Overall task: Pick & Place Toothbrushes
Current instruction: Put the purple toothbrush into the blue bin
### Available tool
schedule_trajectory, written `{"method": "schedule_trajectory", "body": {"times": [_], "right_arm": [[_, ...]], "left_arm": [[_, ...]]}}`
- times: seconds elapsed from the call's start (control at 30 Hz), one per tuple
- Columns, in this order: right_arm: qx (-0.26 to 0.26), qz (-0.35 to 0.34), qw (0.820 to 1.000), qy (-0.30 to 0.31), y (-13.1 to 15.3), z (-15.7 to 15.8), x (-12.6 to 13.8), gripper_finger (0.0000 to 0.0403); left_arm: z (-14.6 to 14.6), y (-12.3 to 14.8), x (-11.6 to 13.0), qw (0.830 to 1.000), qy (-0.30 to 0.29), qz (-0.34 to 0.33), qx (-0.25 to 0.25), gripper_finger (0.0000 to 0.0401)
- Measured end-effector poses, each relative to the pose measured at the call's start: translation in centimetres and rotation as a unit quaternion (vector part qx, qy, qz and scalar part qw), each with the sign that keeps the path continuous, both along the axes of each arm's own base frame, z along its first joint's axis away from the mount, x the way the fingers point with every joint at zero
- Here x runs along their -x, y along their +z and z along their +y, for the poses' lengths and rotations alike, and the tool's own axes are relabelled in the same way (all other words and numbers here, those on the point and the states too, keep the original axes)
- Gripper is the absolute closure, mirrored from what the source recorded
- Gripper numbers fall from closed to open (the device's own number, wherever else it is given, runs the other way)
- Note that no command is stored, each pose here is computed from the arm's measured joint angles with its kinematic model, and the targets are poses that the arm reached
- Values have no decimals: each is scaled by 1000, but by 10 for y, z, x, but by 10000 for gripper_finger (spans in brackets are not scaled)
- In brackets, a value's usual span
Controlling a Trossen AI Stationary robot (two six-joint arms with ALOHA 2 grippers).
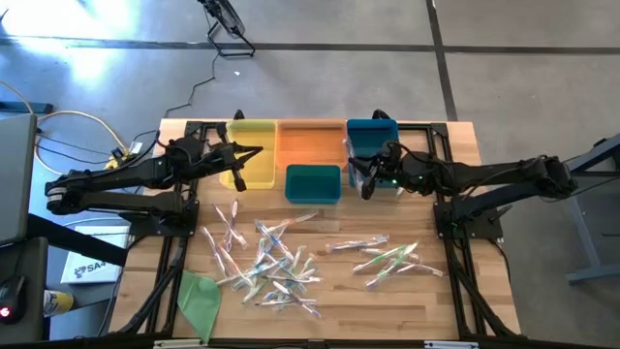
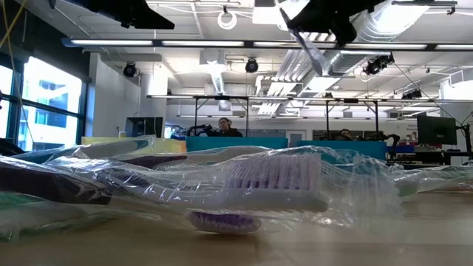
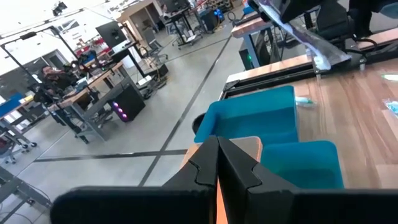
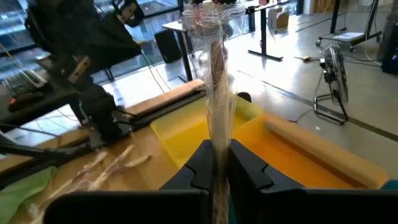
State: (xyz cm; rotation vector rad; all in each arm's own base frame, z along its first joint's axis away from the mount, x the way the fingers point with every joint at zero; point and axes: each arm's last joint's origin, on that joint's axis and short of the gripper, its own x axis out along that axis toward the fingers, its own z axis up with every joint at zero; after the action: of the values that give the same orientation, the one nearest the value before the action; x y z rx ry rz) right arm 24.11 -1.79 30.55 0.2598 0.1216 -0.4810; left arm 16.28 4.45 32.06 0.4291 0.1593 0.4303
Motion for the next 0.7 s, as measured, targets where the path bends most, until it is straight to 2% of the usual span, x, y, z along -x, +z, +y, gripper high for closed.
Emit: {"method": "schedule_trajectory", "body": {"times": [0.17, 0.53, 0.7], "right_arm": [[4, -5, 1000, 21, -9, -6, -17, 385], [8, -44, 999, 2, -13, -18, -32, 385], [30, -32, 998, -44, -14, -23, -31, 385]], "left_arm": [[-1, 1, 1, 1000, -15, -2, 0, 401], [-1, 1, 1, 1000, -19, -4, 0, 401], [-1, 1, 1, 1000, -19, -4, 0, 401]]}}
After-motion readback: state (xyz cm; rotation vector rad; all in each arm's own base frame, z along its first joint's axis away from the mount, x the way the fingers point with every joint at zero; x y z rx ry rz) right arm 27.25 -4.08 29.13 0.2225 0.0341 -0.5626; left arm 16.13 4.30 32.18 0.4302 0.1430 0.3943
